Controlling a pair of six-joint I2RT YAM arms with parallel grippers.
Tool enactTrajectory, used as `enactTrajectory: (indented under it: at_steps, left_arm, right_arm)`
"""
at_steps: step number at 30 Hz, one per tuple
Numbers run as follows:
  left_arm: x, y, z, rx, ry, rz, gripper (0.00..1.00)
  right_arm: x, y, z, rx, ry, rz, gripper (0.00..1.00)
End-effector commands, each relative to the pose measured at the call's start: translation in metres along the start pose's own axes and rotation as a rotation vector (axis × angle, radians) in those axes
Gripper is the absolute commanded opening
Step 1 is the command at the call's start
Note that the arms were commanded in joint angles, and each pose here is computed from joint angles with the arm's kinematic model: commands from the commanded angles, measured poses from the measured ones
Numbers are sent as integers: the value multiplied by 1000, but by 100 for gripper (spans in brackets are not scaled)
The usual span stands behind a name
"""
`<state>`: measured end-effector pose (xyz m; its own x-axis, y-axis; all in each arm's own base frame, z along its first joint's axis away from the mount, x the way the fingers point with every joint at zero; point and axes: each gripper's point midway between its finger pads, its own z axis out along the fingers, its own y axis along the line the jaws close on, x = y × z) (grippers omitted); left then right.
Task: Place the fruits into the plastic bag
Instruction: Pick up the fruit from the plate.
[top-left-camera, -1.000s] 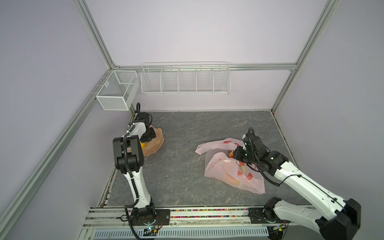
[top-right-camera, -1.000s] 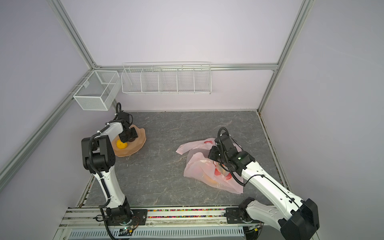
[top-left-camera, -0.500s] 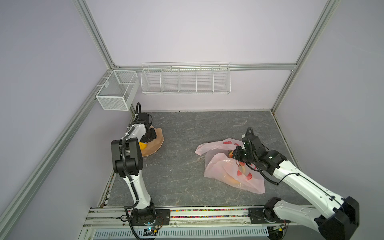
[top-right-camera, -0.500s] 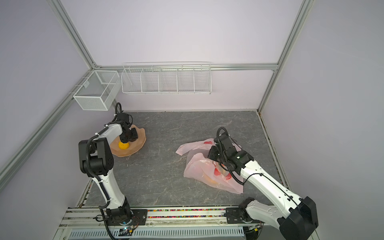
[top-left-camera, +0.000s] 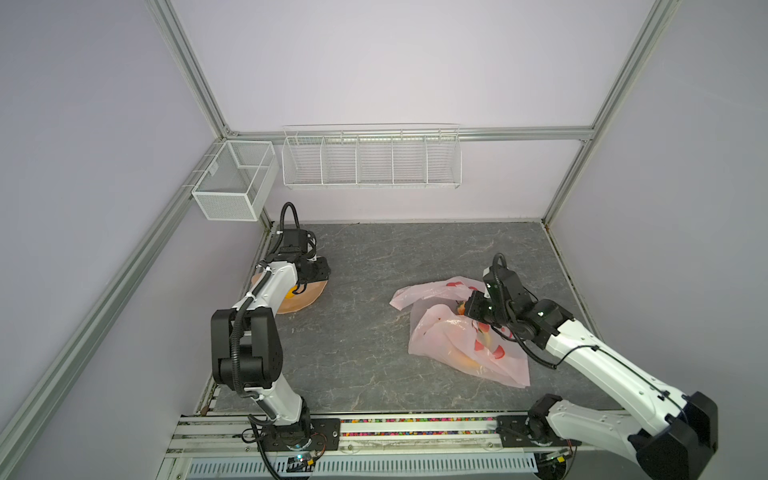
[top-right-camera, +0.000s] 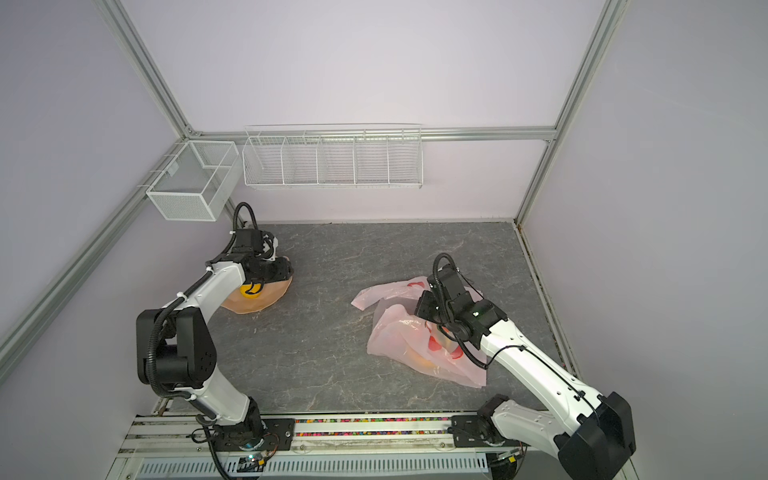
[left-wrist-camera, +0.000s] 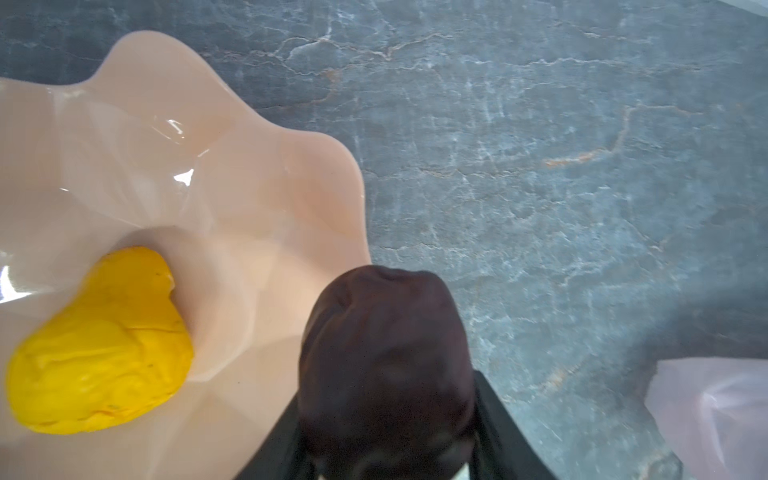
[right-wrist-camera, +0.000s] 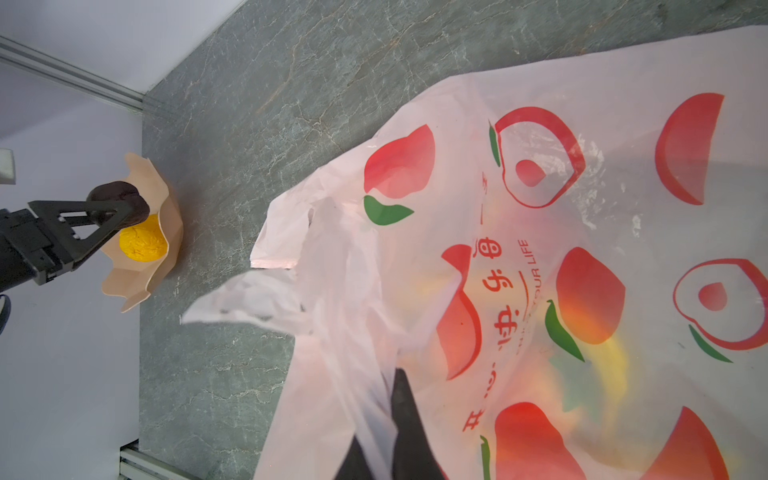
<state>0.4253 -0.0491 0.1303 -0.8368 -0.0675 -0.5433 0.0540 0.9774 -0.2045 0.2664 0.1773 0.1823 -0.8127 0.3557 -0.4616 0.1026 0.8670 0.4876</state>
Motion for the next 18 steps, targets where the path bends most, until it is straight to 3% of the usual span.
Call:
enactTrajectory:
  at_steps: [1, 8, 11, 18]
  left_arm:
    - [-4, -26, -20, 92, -45, 83, 30]
    - [23, -72, -52, 225, -5, 245, 29]
    - [40, -89, -56, 223, 26, 322, 29]
    - [40, -90, -61, 217, -9, 240, 28]
  right_arm:
    - [-4, 4, -3, -8, -10, -5, 6]
    - [-5, 6, -2, -14, -10, -9, 6]
    - [-4, 6, -2, -15, -7, -10, 6]
    - [-4, 7, -2, -18, -6, -15, 6]
